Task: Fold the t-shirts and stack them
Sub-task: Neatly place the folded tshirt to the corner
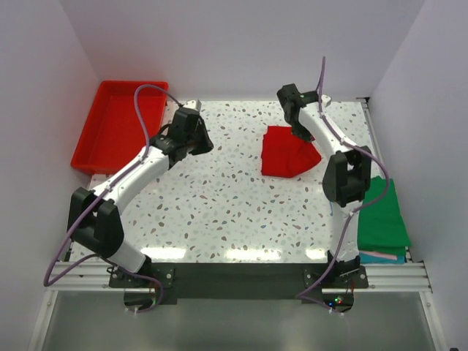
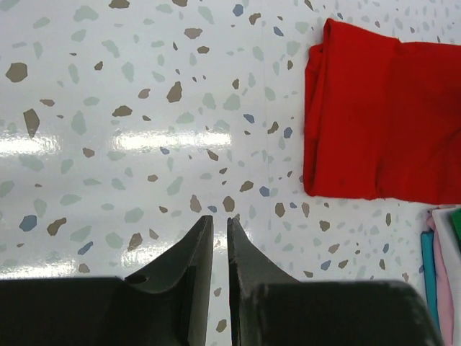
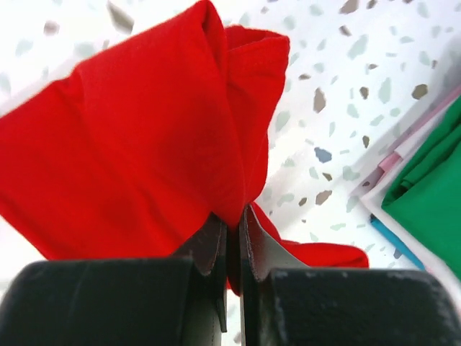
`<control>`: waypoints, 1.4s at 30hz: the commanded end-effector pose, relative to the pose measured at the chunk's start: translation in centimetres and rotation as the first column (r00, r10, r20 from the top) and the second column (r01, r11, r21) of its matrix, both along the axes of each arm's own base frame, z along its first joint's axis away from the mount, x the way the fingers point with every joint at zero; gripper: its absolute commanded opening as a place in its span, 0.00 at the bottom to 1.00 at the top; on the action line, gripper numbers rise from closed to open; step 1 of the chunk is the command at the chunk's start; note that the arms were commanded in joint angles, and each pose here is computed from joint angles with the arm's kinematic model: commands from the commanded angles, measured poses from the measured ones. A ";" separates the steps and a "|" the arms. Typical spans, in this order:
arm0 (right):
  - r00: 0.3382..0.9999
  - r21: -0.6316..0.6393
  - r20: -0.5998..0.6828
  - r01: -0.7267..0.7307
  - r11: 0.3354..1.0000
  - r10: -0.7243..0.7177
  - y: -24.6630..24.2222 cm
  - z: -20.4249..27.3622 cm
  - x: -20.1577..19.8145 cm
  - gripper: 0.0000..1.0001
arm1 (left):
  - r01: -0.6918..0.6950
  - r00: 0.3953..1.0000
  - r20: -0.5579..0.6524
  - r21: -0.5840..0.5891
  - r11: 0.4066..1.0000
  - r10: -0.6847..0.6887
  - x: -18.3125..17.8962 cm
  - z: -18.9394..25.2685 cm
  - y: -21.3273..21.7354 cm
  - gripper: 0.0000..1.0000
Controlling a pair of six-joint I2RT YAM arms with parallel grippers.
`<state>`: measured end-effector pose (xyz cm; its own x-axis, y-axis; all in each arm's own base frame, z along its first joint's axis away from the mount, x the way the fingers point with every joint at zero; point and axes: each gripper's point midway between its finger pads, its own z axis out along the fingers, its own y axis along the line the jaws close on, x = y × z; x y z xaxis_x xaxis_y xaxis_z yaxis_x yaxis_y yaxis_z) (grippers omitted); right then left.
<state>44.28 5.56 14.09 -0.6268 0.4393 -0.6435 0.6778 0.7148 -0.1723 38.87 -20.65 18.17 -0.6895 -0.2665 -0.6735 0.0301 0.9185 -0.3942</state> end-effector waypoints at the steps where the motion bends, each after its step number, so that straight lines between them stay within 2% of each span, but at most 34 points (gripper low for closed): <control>1: 0.974 -0.216 -0.108 0.172 0.961 -0.198 -5.5 3.1 -4.3 0.00 | 0.070 0.997 0.024 -0.015 0.997 -0.069 -1.3 1.5 -0.8 0.18; 5: 0.957 -0.169 -0.106 0.251 0.953 -0.271 -7.8 3.7 -5.7 0.00 | 0.109 0.994 0.029 -0.028 0.994 -0.108 -1.9 2.0 -1.5 0.18; 10: 0.931 -0.157 -0.020 0.356 0.921 -0.364 -10.9 6.3 -7.7 0.00 | 0.143 0.989 0.039 -0.043 0.989 -0.142 -2.6 2.6 -2.6 0.18; 22: 0.888 -0.152 0.043 0.458 0.876 -0.457 -15.3 9.7 -12.3 0.00 | 0.198 0.980 0.037 -0.040 0.979 -0.196 -3.3 2.7 -5.2 0.18; 32: 0.865 -0.153 0.088 0.501 0.852 -0.493 -17.8 12.2 -16.4 0.00 | 0.232 0.973 0.026 -0.039 0.972 -0.231 -4.1 2.4 -7.6 0.17; 42: 0.881 -0.157 0.122 0.471 0.868 -0.456 -18.9 14.2 -17.0 0.00 | 0.265 0.964 0.016 -0.039 0.963 -0.265 -4.7 2.3 -9.5 0.17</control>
